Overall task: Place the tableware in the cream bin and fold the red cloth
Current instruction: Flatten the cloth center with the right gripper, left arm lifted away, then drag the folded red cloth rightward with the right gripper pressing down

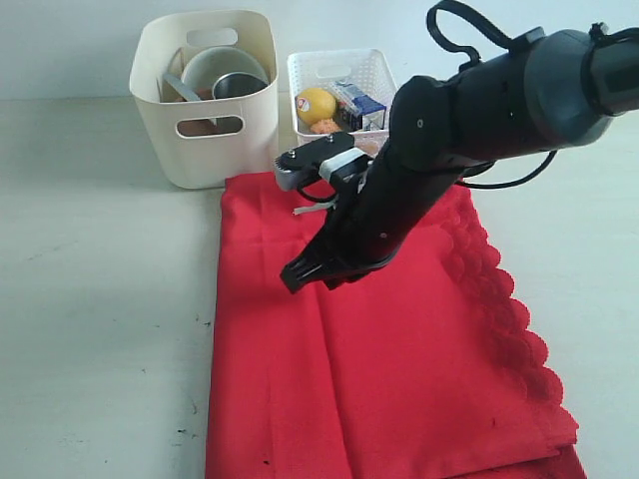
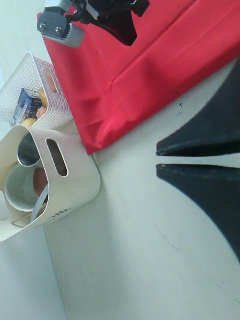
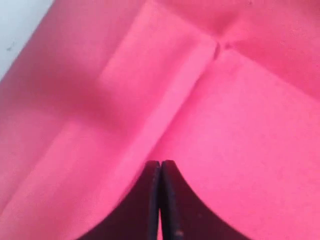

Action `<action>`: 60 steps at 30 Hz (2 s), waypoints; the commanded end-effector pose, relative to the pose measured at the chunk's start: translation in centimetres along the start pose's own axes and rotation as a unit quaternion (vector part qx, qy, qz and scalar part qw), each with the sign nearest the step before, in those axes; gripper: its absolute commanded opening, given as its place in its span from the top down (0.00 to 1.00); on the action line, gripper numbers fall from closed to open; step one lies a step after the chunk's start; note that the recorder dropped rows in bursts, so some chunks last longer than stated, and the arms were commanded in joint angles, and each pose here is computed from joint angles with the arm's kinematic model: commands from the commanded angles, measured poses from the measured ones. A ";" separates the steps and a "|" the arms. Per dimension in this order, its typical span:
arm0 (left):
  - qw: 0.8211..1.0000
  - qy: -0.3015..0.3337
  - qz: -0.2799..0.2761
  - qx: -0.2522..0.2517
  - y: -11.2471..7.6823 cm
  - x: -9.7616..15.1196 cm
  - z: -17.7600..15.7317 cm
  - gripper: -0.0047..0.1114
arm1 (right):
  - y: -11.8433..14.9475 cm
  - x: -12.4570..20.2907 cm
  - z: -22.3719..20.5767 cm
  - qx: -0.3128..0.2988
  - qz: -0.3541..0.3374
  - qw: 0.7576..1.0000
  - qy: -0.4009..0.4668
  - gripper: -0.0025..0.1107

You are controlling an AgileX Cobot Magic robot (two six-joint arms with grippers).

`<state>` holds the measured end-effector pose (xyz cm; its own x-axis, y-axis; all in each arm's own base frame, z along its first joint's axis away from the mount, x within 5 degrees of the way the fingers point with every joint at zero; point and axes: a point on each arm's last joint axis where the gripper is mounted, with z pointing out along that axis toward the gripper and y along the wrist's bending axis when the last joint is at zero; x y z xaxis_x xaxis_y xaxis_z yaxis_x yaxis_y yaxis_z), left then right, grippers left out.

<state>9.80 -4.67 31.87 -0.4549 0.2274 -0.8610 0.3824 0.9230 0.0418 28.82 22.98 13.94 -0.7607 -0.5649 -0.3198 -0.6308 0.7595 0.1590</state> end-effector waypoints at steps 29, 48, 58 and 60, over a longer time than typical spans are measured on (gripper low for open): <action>0.995 -0.100 0.008 0.008 0.5 0.9 -2.0 0.89 | -1.4 2.3 2.7 0.055 0.026 0.995 0.074 0.98; 0.988 -0.156 -0.002 0.017 0.9 1.6 -3.8 0.89 | -2.4 7.4 3.5 0.114 0.106 0.974 0.166 0.98; 0.988 -0.156 -0.009 0.018 0.9 1.6 -3.8 0.89 | -2.6 9.7 2.8 0.138 0.117 0.963 0.200 0.98; 0.988 -0.156 -0.010 0.018 0.9 1.6 -3.8 0.89 | -2.8 10.0 2.0 0.157 0.121 0.959 0.204 0.98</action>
<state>6.39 -2.29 32.32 -0.2045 0.1125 -0.9724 0.4074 0.9130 0.0200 25.91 18.55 10.42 -0.9012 -0.3982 -0.1710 -0.4026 0.9153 -0.0098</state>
